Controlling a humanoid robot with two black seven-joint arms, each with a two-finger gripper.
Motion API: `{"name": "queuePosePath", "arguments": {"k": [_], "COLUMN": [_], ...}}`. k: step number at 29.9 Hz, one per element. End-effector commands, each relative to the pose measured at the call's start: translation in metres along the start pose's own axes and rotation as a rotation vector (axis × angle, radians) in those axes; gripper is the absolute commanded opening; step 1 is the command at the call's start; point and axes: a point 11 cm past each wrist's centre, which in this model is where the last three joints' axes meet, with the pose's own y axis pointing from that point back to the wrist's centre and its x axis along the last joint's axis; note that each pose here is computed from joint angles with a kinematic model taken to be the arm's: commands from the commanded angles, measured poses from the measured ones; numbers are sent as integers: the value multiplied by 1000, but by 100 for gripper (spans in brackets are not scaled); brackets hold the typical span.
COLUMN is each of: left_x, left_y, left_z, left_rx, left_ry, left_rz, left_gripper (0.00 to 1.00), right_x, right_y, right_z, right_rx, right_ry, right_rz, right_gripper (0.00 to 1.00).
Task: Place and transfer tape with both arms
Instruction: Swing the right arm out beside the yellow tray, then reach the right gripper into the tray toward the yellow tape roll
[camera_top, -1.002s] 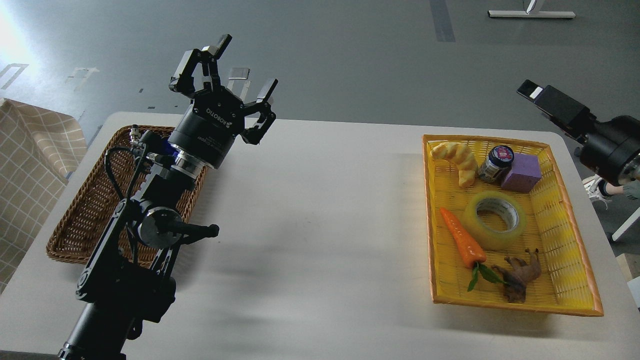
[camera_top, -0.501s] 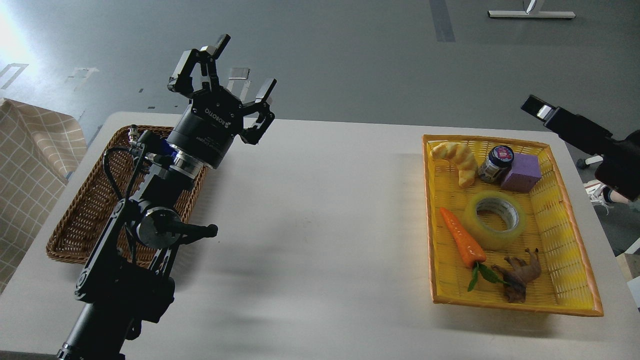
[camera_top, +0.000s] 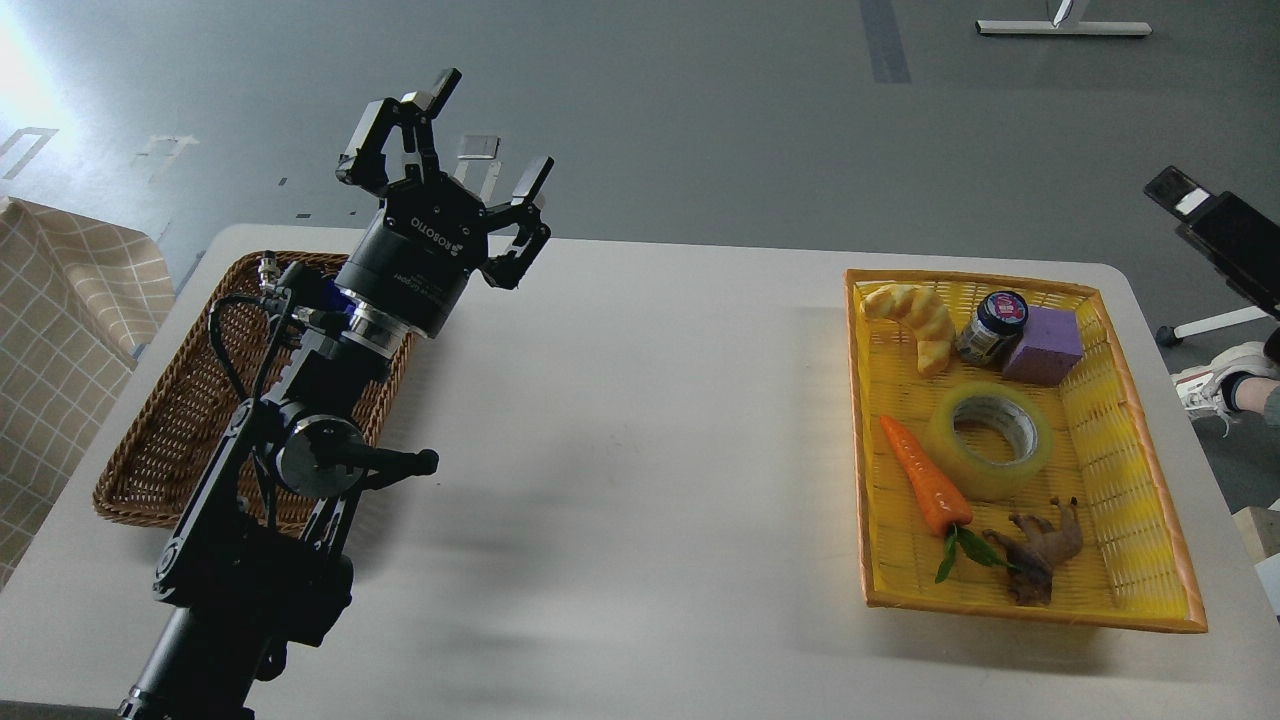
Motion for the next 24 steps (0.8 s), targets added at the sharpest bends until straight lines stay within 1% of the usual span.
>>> {"name": "queuePosePath", "arguments": {"k": [1,3,4,8,10,14,17,21,24], "left_x": [-1,-1,-1,-2,-1,-1,-2,-2,-2], "left_y": [0,0,0,0,1,1,1,1,1], "left_z": [-1,-1,-2,-2,-4,-3,-4,-4,-3], "left_rx": [1,0,0,-2,2,1,3,3,1], "left_ry": [3,4,6,10,12,11,12,12,11], "left_rz": [-1,-1,0,2,4,3,4,1,1], "left_gripper": [98,98,98,98,98,98,98,98,98], "right_x": [-15,-15,-13,-22,-37,-54,-67,-72,-74], "right_y": [2,4,6,4,-1,-12,-13,-19,-23], "right_z": [21,35,38,39,42,39,53,74,79], "right_rx": [-176,-289,-324,-328,-325,-315,-343,-376,-387], "right_ry": [139,240,285,303,327,400,426,399,388], "right_rz": [-71,-93,-102,-148,-208,-274,-326,-363,-368], "right_gripper": [99,99,99,99,99,99,100,100,100]}}
